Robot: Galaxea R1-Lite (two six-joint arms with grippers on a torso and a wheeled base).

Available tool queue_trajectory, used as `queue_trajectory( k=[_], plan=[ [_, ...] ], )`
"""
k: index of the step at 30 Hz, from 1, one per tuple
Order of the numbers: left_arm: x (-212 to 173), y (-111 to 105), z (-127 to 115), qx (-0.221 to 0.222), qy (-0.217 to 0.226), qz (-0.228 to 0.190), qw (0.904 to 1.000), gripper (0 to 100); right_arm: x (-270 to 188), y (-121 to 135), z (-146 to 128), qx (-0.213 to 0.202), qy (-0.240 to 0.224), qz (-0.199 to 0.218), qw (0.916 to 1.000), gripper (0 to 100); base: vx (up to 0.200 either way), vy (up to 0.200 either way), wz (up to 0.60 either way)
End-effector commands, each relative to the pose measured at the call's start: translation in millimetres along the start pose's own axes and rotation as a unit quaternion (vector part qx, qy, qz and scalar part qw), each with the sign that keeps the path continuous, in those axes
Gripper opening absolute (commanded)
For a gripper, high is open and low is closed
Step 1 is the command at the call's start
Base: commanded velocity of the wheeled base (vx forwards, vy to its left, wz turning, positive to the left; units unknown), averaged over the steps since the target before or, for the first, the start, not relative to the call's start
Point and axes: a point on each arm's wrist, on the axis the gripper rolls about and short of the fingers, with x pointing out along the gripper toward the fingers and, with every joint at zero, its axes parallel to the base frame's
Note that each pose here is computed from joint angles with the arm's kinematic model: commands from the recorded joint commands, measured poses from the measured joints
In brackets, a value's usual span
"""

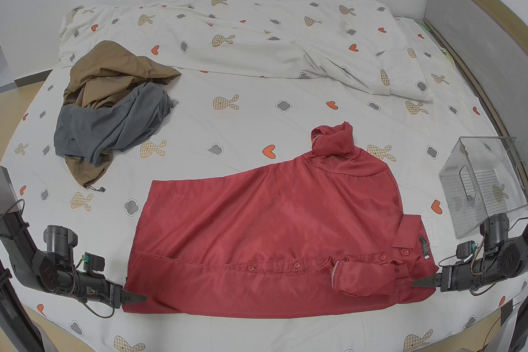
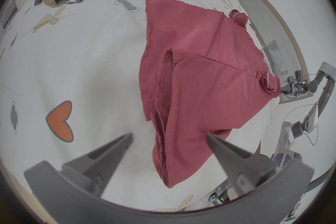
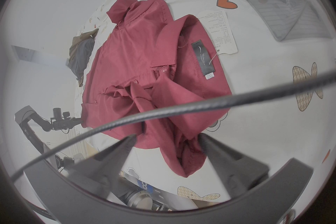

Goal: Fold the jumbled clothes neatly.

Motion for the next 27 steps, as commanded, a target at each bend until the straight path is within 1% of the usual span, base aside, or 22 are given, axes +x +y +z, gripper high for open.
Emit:
queue_trajectory(
  k=[1,4,7,8,10,11,12,13,14,15,17,18,19,20,21,23,24,26,27],
  plan=[
    [-4,0,4,0.002,-0.013,0.004,0.9999,100,-3,-1,2,0.001,-0.01,-0.002,0.9999,100,0.0,0.0,0.0],
    [-10,-2,7,0.008,-0.026,0.009,0.9996,100,-13,1,6,-0.005,-0.037,-0.007,0.9993,100,0.0,0.0,0.0],
    [-18,-4,14,0.017,-0.046,0.014,0.9987,100,-28,-1,11,-0.005,-0.078,-0.029,0.9965,100,0.0,0.0,0.0],
    [-19,-4,15,0.017,-0.049,0.016,0.9985,100,-30,-2,12,-0.005,-0.083,-0.032,0.996,100,0.0,0.0,0.0],
    [-29,-7,24,0.017,-0.077,0.024,0.9966,100,-44,-3,19,-0.006,-0.124,-0.046,0.9912,100,0.0,0.0,0.0],
    [-29,-7,24,0.017,-0.077,0.024,0.9966,100,-44,-3,19,-0.006,-0.124,-0.046,0.9912,100,0.0,0.0,0.0],
    [-36,-9,32,0.014,-0.097,0.028,0.9948,100,-54,-2,25,-0.013,-0.152,-0.05,0.9871,100,0.0,0.0,0.0],
    [-36,-9,32,0.014,-0.097,0.028,0.9948,100,-54,-2,25,-0.013,-0.152,-0.05,0.9871,100,0.0,0.0,0.0],
    [-44,-12,40,0.008,-0.115,0.029,0.9929,100,-62,5,31,-0.027,-0.174,-0.046,0.9833,100,0.0,0.0,0.0],
    [-50,-17,50,0.002,-0.126,0.026,0.9916,100,-65,8,35,-0.034,-0.183,-0.044,0.9815,100,0.0,0.0,0.0],
    [-57,-23,64,-0.014,-0.134,0.017,0.9907,100,-67,16,45,-0.042,-0.195,-0.034,0.9793,100,0.0,0.0,0.0],
    [-62,-27,75,-0.028,-0.139,0.011,0.9898,100,-66,25,53,-0.046,-0.2,-0.02,0.9785,100,0.0,0.0,0.0],
    [-65,-30,81,-0.038,-0.14,0.007,0.9894,100,-65,30,58,-0.048,-0.203,-0.011,0.978,100,0.0,0.0,0.0],
    [-71,-34,97,-0.062,-0.139,0.002,0.9883,100,-64,42,71,-0.044,-0.212,0.008,0.9761,100,0.0,0.0,0.0],
    [-73,-37,104,-0.072,-0.138,0.0,0.9878,100,-63,46,77,-0.04,-0.217,0.013,0.9753,100,0.0,0.0,0.0],
    [-83,-45,131,-0.119,-0.135,-0.002,0.9838,100,-59,67,99,-0.036,-0.233,0.034,0.9712,100,0.0,0.0,0.0],
    [-83,-45,131,-0.119,-0.135,-0.002,0.9838,100,-59,67,99,-0.036,-0.233,0.034,0.9712,100,0.0,0.0,0.0],
    [-91,-56,156,-0.147,-0.135,-0.01,0.9797,100,-44,88,117,-0.054,-0.232,0.042,0.9703,100,0.0,0.0,0.0],
    [-93,-59,161,-0.145,-0.141,-0.013,0.9793,100,-39,94,121,-0.061,-0.23,0.043,0.9703,100,0.0,0.0,0.0]
  ],
)
